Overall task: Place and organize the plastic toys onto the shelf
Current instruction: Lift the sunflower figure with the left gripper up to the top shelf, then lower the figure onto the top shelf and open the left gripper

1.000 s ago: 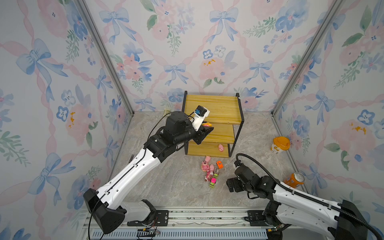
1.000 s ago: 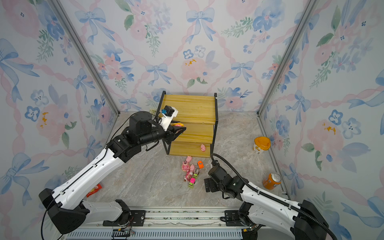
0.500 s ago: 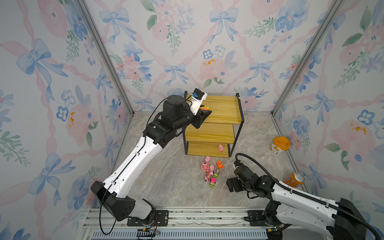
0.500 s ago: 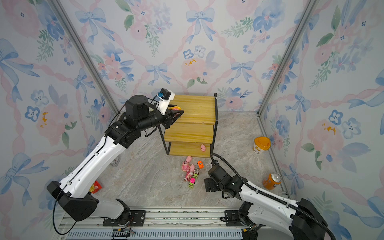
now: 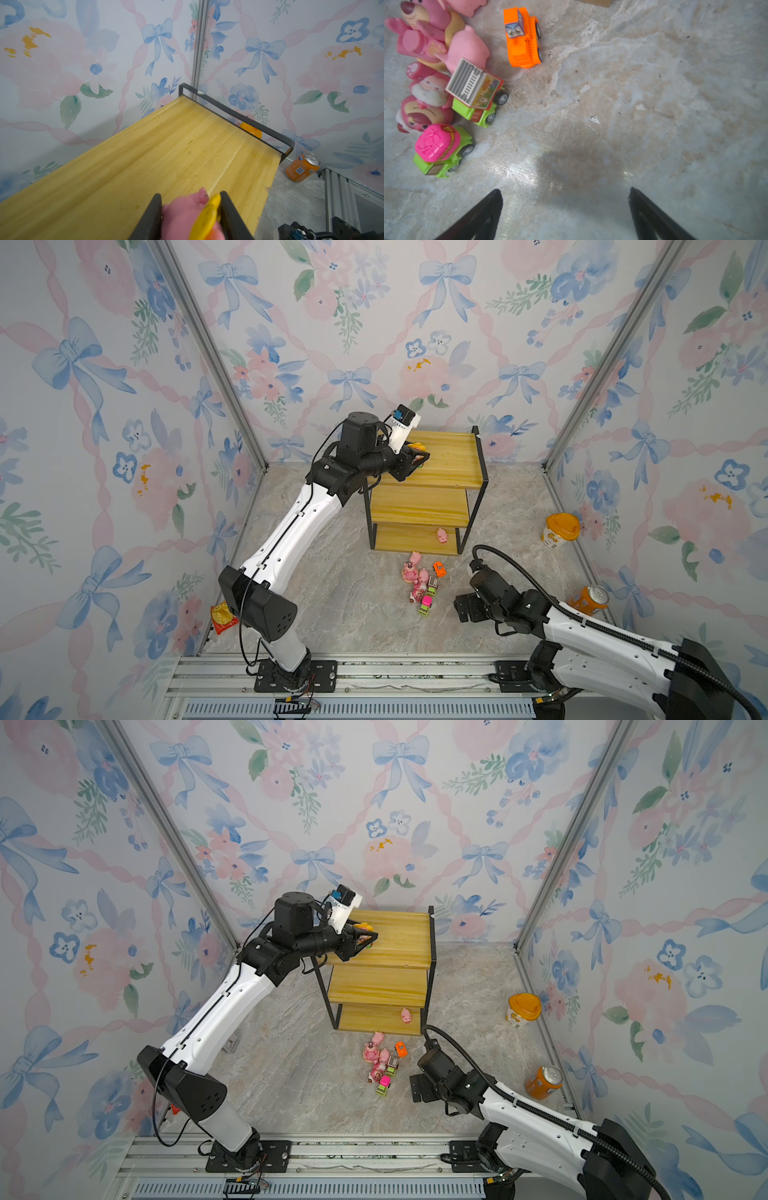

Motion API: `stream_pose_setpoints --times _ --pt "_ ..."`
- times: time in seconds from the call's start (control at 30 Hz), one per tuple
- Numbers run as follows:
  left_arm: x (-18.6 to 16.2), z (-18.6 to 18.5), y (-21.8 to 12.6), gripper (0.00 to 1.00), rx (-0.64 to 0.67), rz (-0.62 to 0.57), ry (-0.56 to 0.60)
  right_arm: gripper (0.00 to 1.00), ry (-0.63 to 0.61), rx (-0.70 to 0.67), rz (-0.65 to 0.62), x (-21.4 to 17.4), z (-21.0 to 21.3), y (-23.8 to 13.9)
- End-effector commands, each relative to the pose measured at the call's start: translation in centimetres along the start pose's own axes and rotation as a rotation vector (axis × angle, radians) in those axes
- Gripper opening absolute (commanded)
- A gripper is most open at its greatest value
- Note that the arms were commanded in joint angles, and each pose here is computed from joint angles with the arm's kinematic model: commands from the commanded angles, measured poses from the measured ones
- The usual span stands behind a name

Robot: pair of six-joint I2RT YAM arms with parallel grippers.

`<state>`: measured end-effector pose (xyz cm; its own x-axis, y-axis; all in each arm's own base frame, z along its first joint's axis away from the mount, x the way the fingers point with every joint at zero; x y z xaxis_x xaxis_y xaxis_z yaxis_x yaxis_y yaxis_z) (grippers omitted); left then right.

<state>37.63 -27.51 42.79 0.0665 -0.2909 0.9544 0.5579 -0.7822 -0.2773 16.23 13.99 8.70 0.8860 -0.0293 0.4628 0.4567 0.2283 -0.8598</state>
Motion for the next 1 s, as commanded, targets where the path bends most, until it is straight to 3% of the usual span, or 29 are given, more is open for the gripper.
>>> stream_pose_setpoints --times 0.0,0.97 --pt "1.2 -0.3 0.1 0.05 -0.047 -0.028 -0.01 0.97 0.004 -0.008 -0.021 0.5 -0.4 -0.3" --pt "-0.7 0.6 2.4 0.08 0.007 0.104 -0.048 0.97 0.027 -0.001 -0.029 0.4 -1.0 -0.1"
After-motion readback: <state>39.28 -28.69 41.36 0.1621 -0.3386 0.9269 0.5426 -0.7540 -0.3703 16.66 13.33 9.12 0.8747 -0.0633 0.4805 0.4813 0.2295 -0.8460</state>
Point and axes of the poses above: each gripper's point midway between its finger pads, its own y axis out along the fingers, its own z axis along the line the jaws close on, x = y × z, the point moved 4 cm from there along -y, back along the fingers, and after that the axes turned 11 degrees about y, right-handed, at the moved point
